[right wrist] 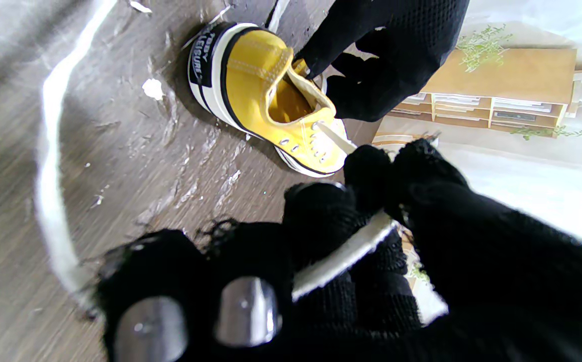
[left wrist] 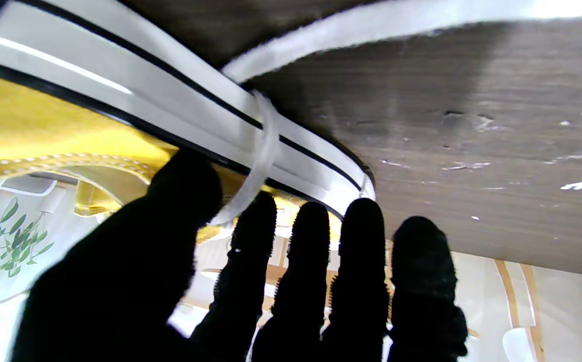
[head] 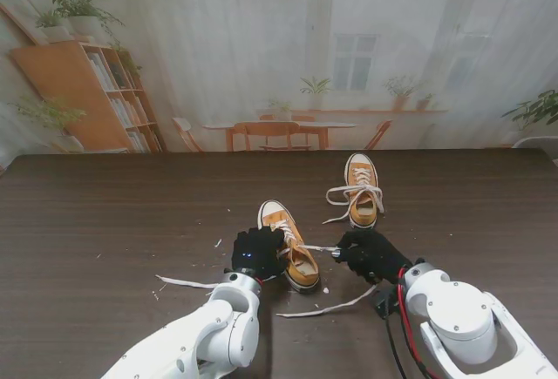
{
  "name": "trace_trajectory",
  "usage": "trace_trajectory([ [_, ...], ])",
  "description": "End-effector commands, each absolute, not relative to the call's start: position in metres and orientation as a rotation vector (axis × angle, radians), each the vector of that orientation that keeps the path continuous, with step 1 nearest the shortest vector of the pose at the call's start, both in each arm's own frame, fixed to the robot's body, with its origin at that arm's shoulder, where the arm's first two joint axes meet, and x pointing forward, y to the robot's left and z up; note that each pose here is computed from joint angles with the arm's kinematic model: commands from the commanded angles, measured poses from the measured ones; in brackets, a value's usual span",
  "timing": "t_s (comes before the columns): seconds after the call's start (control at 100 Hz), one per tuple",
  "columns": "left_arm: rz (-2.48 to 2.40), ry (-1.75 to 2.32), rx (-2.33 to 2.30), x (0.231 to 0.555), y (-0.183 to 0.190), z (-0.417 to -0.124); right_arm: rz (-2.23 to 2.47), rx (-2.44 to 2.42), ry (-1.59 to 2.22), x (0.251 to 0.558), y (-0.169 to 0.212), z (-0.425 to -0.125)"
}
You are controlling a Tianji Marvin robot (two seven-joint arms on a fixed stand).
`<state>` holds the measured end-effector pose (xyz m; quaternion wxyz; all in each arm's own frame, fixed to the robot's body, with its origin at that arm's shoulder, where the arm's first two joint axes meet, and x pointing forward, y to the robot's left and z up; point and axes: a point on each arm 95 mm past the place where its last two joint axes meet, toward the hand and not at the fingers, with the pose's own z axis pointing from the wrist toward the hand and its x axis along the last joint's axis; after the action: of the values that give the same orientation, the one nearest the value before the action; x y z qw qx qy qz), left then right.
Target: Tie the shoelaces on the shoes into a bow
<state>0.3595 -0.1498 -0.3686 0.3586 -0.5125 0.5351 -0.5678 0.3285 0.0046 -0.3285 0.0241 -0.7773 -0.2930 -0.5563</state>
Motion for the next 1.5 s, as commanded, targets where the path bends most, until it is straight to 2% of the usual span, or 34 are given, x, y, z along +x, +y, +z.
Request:
trace_trajectory([
  [0.0,-1.467,1.403,-1.324,0.361,-0.154,-0.37,-1.708,-2.39,-0.922,0.325,0.005,-0.328],
  [0.33,-1.509,1.391,-1.373,0.362,-0.147,-0.374,-1.707,-2.39,-0.923,0.32,0.002,-0.325],
  [0.81,-1.783,1.095,-1.498,0.37,-0.135,-0.363,-1.691,-2.371,-0.912,0.315,0.008,-0.324],
  [1.11,-1.584,1.268,-1.443,0.36,-0.133,-0.361,-1.69,-2.368,-0.926,0.314,0.007,-0.321],
  [1.49,-1.483,1.388,-1.343,0.363,-0.141,-0.365,-1.685,-2.358,-0.915,0.314,0.008,-0.321],
])
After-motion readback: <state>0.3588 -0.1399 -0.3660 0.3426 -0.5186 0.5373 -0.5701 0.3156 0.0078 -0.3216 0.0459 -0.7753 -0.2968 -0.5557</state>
